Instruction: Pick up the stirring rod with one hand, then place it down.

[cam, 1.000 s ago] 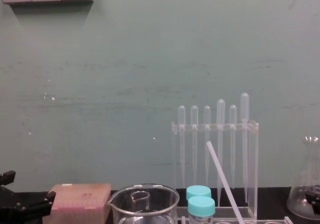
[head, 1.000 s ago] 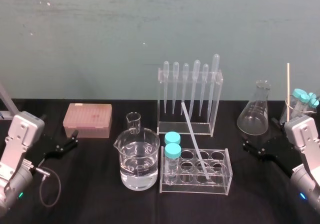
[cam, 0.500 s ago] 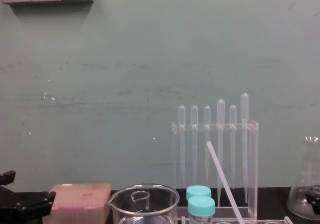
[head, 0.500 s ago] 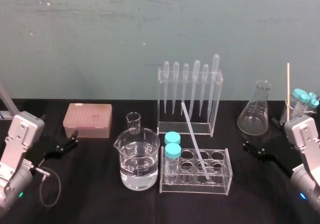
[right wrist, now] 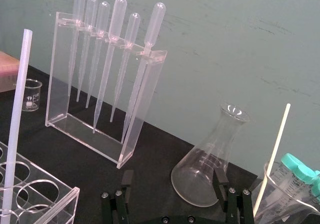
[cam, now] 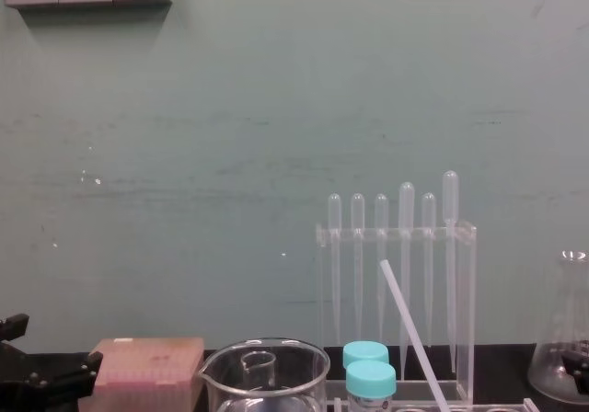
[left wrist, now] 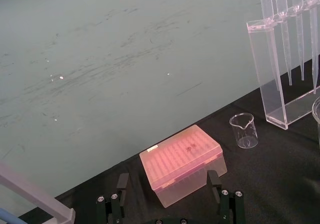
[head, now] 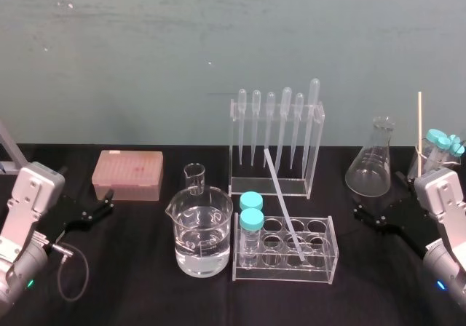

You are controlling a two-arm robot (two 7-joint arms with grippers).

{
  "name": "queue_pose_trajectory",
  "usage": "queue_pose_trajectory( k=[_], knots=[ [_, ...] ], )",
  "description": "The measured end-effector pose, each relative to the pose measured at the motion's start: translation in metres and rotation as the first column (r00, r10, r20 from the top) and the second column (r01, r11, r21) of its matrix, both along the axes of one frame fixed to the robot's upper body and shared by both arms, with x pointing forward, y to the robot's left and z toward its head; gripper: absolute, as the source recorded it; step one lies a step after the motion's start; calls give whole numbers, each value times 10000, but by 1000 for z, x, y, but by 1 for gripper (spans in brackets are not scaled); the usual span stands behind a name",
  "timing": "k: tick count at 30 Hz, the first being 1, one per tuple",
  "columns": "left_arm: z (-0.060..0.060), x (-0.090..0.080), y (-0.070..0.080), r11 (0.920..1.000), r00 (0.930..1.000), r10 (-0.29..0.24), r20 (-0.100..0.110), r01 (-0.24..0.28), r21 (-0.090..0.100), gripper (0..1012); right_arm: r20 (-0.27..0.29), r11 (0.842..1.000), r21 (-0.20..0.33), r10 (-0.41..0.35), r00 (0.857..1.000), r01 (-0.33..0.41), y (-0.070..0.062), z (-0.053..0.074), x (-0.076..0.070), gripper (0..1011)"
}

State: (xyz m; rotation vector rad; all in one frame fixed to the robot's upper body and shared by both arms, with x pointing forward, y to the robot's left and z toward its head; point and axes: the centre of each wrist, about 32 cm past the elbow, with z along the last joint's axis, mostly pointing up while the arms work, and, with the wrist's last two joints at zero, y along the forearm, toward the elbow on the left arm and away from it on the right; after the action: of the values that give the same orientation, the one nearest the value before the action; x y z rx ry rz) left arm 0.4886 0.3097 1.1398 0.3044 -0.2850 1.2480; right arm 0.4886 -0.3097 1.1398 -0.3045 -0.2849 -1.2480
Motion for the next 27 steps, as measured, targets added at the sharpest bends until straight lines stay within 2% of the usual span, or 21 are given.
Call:
queue_pose_trajectory(
  k=[17, 20, 21, 23, 24, 26, 27],
  knots=[
    [0, 0, 0, 10000, 10000, 0, 0, 0, 0, 1000, -7, 9999, -91, 60, 10000, -60, -1, 2, 2, 1003],
    [0, 0, 0, 10000, 10000, 0, 0, 0, 0, 1000, -280, 9988, 358, 351, 9990, -341, -2, 8, 7, 1003],
    [0, 0, 0, 10000, 10000, 0, 0, 0, 0, 1000, -445, 9959, 740, 548, 9975, -515, -1, 12, 10, 1003],
    [0, 0, 0, 10000, 10000, -1, 0, 1, 0, 1000, -630, 9909, 1134, 795, 9948, -720, 0, 16, 12, 1003],
    [0, 0, 0, 10000, 10000, -1, 0, 1, 0, 1000, -864, 9825, 1599, 1102, 9901, -954, 2, 21, 14, 1003],
    [0, 0, 0, 10000, 10000, 0, 0, 0, 1, 1000, -1084, 9706, 2063, 1486, 9829, -1240, 5, 26, 17, 1003],
    [0, 0, 0, 10000, 10000, 0, 0, 0, 0, 1000, -1250, 9583, 2429, 1848, 9748, -1505, 7, 30, 19, 1003]
  ],
)
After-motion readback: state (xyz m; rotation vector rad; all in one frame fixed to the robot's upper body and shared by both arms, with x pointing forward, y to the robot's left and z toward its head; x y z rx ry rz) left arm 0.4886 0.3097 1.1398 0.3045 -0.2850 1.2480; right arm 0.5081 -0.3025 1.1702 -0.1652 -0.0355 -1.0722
